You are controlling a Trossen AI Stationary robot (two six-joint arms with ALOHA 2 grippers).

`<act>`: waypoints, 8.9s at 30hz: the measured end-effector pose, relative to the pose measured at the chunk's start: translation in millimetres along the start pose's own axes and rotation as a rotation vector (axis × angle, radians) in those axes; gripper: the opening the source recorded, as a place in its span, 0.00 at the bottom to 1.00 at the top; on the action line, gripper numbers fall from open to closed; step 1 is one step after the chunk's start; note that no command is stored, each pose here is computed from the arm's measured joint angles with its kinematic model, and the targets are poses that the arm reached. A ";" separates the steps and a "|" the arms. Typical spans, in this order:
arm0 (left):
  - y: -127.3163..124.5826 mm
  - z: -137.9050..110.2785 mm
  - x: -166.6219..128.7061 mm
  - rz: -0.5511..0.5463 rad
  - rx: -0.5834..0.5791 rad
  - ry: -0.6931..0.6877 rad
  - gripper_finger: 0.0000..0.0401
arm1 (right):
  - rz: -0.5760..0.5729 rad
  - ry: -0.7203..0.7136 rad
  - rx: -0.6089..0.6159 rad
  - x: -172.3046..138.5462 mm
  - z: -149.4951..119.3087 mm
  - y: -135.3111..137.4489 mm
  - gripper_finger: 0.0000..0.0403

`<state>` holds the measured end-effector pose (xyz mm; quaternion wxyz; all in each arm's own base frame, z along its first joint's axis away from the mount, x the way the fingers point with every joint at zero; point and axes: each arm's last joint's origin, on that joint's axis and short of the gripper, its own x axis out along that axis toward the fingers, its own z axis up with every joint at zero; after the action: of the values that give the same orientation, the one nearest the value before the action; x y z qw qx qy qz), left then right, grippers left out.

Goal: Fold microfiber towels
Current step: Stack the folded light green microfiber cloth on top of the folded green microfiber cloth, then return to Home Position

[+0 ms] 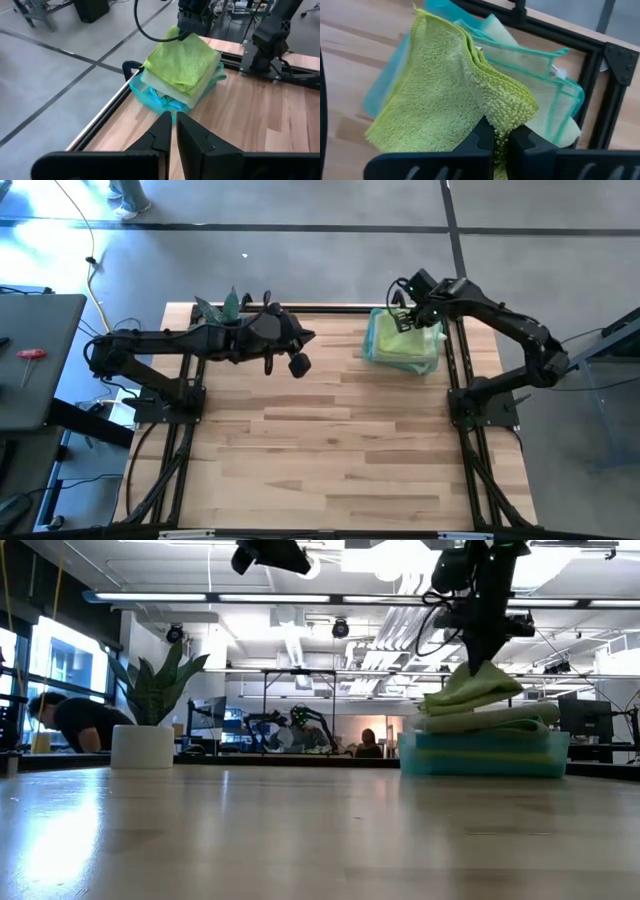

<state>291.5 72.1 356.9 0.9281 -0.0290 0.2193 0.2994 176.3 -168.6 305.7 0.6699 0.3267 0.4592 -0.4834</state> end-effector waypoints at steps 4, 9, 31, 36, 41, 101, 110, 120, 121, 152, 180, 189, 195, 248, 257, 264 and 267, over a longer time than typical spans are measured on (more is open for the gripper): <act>0.1 0.5 0.0 0.007 -0.020 -0.006 0.05 | -0.019 0.040 -0.002 11.5 -3.3 -7.3 0.00; 0.1 2.7 0.0 0.009 -0.038 -0.027 0.05 | -0.032 0.091 -0.018 29.6 -13.0 -10.1 0.02; 5.4 11.9 -13.9 0.020 -0.079 -0.100 0.05 | -0.100 -0.158 -0.073 -48.6 21.0 -8.4 0.45; 18.1 23.3 -48.7 0.005 -0.117 -0.192 0.05 | 0.011 -0.314 -0.187 -98.5 22.5 5.7 0.45; 32.6 31.0 -90.8 -0.006 -0.130 -0.291 0.05 | 0.148 -0.509 -0.243 -146.5 7.0 12.1 0.45; 38.0 -203.0 -44.9 0.093 -0.452 -0.374 0.05 | 0.935 -0.712 -0.242 25.7 -190.1 24.1 0.45; 43.5 -233.7 -46.8 0.098 -0.536 -0.350 0.05 | 0.898 -0.679 -0.263 30.3 -192.2 23.0 0.45; 46.5 -249.0 -47.0 0.163 -0.528 -0.235 0.05 | 0.783 -0.653 -0.282 39.0 -194.7 19.1 0.45; 46.5 -251.0 -46.7 0.164 -0.537 -0.218 0.05 | 0.776 -0.648 -0.286 39.7 -195.1 18.8 0.45; 31.2 -251.8 -47.4 -0.334 -0.192 -0.097 0.05 | 0.705 -0.624 -0.317 45.4 -197.5 15.8 0.45; 44.4 -233.0 -79.5 -0.374 -0.271 -0.353 0.05 | 0.707 -0.624 -0.317 45.2 -197.5 15.8 0.45; 48.1 -228.9 -87.9 -0.386 -0.294 -0.427 0.05 | 0.707 -0.624 -0.317 45.2 -197.5 15.8 0.45; 55.8 -224.9 -98.7 -0.376 -0.327 -0.526 0.05 | 0.707 -0.625 -0.317 45.2 -197.4 15.8 0.45; 98.3 -220.8 -109.3 0.017 -0.403 -0.727 0.05 | 0.930 -0.799 -0.156 12.0 -194.3 -16.6 0.45; 99.9 -220.9 -109.3 0.036 -0.404 -0.730 0.05 | 0.977 -0.836 -0.120 6.1 -194.5 -24.8 0.45; 105.3 -221.5 -109.5 0.099 -0.409 -0.737 0.05 | 0.979 -0.888 -0.057 6.7 -191.1 -29.7 0.45; 106.4 -221.6 -109.6 0.112 -0.410 -0.738 0.05 | 0.985 -0.931 -0.009 22.8 -192.4 -26.5 0.45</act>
<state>65.3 58.7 211.7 0.9018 -0.0917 -0.1904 0.3770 96.2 -15.4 214.5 0.9412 0.2528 -0.0777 -0.2100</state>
